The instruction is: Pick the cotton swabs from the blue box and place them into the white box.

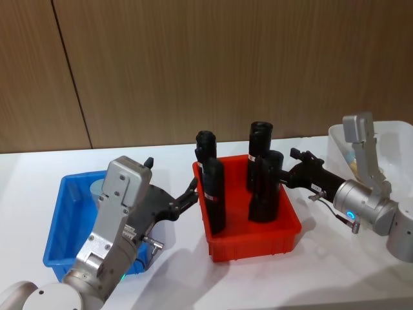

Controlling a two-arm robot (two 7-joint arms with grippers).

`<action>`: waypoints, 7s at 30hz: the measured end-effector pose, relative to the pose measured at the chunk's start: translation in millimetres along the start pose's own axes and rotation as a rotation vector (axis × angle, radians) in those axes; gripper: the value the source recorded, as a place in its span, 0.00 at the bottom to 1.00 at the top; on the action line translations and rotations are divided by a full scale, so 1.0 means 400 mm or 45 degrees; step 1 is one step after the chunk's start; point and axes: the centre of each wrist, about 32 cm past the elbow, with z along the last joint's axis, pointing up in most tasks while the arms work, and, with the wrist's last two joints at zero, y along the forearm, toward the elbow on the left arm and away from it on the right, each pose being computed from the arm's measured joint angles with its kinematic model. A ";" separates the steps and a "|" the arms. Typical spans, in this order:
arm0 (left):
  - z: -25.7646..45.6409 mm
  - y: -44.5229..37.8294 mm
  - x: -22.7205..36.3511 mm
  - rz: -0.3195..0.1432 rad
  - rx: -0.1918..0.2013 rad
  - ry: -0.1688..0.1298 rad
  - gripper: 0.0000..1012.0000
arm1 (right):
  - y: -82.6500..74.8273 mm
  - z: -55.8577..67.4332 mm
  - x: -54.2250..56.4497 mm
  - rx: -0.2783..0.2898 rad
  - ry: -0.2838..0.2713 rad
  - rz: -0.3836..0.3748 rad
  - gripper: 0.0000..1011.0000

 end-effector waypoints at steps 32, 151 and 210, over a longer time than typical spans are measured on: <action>0.000 0.000 0.000 0.000 0.000 0.000 0.99 | 0.068 -0.023 0.010 -0.024 0.001 0.066 0.61; 0.000 0.000 0.000 0.000 0.000 0.000 0.99 | -0.309 0.273 0.042 0.178 -0.266 -0.555 0.99; 0.000 0.000 0.000 0.000 0.000 0.000 0.99 | -0.310 0.273 0.041 0.179 -0.267 -0.555 0.99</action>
